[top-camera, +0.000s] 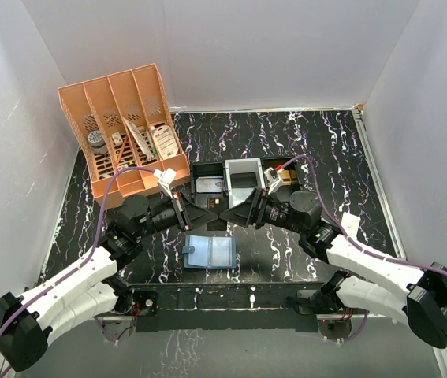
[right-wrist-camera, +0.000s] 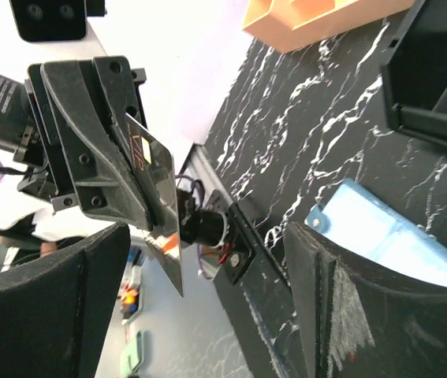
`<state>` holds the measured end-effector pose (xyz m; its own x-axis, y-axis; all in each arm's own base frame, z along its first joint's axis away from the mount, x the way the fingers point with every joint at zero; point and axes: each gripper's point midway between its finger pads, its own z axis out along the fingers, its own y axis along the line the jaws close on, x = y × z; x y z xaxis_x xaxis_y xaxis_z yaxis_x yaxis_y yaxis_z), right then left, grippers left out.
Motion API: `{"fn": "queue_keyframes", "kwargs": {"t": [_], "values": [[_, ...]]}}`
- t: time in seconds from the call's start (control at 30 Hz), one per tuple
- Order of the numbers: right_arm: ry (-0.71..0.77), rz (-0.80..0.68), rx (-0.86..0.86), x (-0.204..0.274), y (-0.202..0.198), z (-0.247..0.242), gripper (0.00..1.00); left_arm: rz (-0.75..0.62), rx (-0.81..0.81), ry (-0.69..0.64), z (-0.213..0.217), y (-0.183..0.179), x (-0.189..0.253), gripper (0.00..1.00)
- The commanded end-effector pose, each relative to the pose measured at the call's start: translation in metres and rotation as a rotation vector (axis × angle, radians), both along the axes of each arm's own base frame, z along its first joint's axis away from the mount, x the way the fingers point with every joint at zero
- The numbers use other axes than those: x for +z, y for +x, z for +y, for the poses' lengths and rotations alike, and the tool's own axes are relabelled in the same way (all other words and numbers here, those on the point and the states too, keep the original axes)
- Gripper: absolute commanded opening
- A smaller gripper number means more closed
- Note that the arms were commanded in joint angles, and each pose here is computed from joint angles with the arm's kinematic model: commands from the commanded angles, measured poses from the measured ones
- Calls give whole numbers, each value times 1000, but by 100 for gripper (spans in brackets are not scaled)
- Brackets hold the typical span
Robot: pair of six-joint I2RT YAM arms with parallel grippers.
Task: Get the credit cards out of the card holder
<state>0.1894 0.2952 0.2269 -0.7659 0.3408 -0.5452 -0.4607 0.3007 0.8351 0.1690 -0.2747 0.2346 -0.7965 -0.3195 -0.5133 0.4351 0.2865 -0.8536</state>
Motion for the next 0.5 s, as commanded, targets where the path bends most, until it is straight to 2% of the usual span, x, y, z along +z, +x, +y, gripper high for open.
{"fn": "queue_keyframes", "kwargs": {"t": [0.0,0.2,0.47], "values": [[136,-63,102,43,-12,10,73,-53,-56,-75,-3,-9,23,0],[204,-44,149,46,-17,10,47,-39,-80,-89,-5,-13,21,0],[260,-37,184,50,-17,6,26,-37,-111,-95,-7,-17,21,0]]}}
